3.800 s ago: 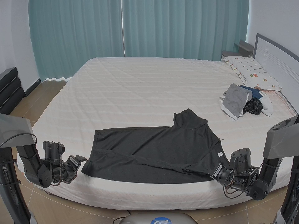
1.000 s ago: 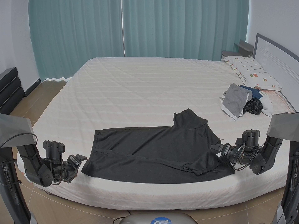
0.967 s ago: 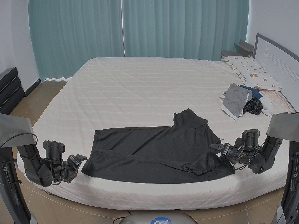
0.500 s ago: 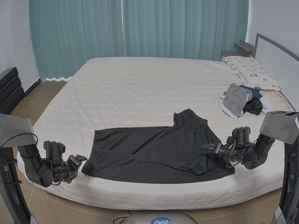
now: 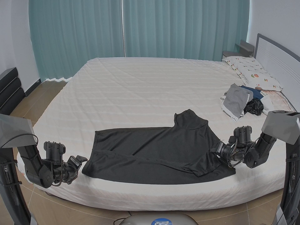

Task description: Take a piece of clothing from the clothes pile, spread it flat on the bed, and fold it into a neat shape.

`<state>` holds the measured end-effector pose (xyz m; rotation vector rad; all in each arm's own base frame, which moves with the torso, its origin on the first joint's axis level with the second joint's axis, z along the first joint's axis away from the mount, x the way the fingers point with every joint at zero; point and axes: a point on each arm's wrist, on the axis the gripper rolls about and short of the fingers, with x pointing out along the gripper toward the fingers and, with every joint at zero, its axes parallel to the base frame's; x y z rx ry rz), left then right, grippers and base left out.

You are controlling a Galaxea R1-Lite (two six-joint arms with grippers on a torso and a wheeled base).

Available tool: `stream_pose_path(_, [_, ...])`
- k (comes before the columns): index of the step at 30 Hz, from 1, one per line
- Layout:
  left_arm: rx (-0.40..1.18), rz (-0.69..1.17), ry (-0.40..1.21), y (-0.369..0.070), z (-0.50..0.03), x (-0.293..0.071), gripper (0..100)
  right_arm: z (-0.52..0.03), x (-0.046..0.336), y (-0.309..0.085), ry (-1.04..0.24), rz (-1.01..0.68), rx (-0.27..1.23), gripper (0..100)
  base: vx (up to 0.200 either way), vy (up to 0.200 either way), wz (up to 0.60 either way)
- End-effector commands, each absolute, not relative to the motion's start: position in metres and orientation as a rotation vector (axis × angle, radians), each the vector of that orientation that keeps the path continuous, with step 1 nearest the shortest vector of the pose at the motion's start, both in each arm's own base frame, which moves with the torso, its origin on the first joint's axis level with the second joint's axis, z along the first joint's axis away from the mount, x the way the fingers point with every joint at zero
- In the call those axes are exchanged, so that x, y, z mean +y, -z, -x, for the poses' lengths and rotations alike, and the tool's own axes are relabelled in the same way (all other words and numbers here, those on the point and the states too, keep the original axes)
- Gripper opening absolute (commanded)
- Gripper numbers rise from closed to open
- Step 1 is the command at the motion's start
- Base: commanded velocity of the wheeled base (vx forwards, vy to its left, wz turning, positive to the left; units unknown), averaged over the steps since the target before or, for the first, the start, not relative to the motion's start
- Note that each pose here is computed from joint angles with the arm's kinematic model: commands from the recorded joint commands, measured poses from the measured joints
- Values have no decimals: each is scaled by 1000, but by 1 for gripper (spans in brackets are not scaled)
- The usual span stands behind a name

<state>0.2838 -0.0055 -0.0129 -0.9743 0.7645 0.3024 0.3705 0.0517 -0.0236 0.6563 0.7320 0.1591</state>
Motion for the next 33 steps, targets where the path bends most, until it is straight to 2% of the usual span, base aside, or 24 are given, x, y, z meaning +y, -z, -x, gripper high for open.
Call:
stream_pose_path(1, [763, 975, -302, 13, -284, -5, 100, -369, 43, 14, -145, -665, 707, 0, 0, 0, 0])
stream_pose_path(16, [764, 975, -303, 13, -284, -5, 100, -365, 16, 12, -74, -689, 690, 0, 0, 0, 0])
stream_pose_path(26, [758, 975, -299, 12, -285, -5, 100, -364, 15, 15, -67, -691, 701, 0, 0, 0, 0])
stream_pose_path(27, [753, 976, -297, 11, -286, -6, 100, -364, 15, 16, -66, -691, 703, 100, 0, 0, 0])
stream_pose_path(33, [717, 979, -290, 7, -286, -5, 100, -362, 16, 15, -71, -692, 701, 100, 0, 0, 0])
